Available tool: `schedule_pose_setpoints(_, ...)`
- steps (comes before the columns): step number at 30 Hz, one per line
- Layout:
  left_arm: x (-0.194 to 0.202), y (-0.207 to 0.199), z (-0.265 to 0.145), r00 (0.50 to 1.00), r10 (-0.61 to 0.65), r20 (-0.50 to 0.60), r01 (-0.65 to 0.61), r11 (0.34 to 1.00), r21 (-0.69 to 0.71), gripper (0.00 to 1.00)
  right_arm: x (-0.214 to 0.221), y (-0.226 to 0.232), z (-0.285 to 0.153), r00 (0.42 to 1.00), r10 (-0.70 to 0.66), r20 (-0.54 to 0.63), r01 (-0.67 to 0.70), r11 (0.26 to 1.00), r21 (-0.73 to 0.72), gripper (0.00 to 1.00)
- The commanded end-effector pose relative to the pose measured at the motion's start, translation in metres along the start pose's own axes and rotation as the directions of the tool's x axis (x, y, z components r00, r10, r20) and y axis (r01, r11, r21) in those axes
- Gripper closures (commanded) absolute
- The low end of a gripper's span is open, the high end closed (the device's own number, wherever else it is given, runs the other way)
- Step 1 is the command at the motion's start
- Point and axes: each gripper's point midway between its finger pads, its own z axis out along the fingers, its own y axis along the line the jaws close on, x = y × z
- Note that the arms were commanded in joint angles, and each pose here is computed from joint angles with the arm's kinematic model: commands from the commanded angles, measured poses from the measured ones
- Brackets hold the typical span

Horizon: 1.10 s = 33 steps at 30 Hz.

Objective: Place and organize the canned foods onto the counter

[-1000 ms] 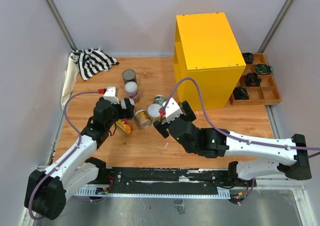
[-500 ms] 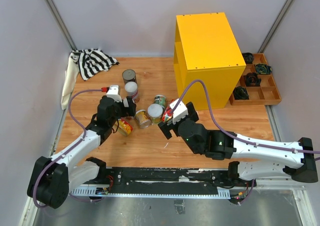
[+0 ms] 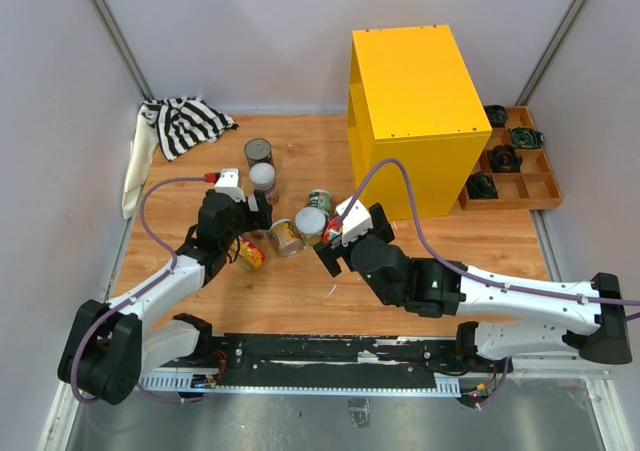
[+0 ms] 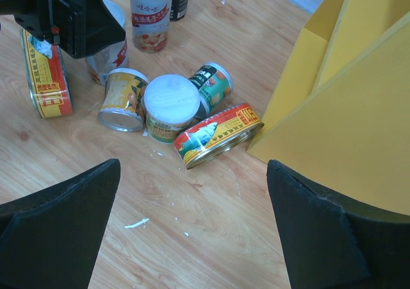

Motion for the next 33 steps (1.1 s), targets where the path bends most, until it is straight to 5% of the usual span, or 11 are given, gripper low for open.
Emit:
schedule_pose_setpoints(1, -0.002, -0.001, 0.005, 1.000, 0.014, 0.018, -0.014, 1.000, -0.004, 0.06, 0.002, 0.000, 0.005, 1.000, 0.028, -0.002, -0.028, 0.999, 0.015, 0.03)
schedule_pose_setpoints(10, 0.005, -0.005, 0.013, 1.000, 0.005, -0.010, -0.005, 1.000, 0.010, 0.18, 0.002, -0.001, 0.005, 0.999, 0.040, 0.000, -0.040, 0.999, 0.015, 0.05)
schedule_pose_setpoints(15, 0.003, -0.010, 0.014, 1.000, 0.008, -0.002, -0.008, 0.999, 0.034, 0.40, 0.003, -0.003, 0.002, 0.999, 0.050, 0.002, -0.050, 0.999, 0.010, 0.07)
schedule_pose_setpoints(22, -0.004, -0.014, 0.009, 1.000, 0.020, 0.013, -0.021, 0.998, 0.059, 0.54, 0.001, -0.003, 0.002, 0.999, 0.046, 0.006, -0.046, 0.999, 0.002, 0.07)
schedule_pose_setpoints(28, -0.017, -0.019, 0.002, 0.999, 0.029, 0.044, -0.032, 0.996, 0.083, 0.86, 0.002, -0.007, 0.000, 0.999, 0.044, 0.011, -0.044, 0.999, 0.014, 0.07)
schedule_pose_setpoints(33, -0.036, -0.019, -0.007, 0.995, 0.030, 0.095, -0.037, 0.996, 0.077, 1.00, 0.000, -0.009, 0.000, 0.999, 0.046, 0.017, -0.047, 0.999, 0.014, 0.07)
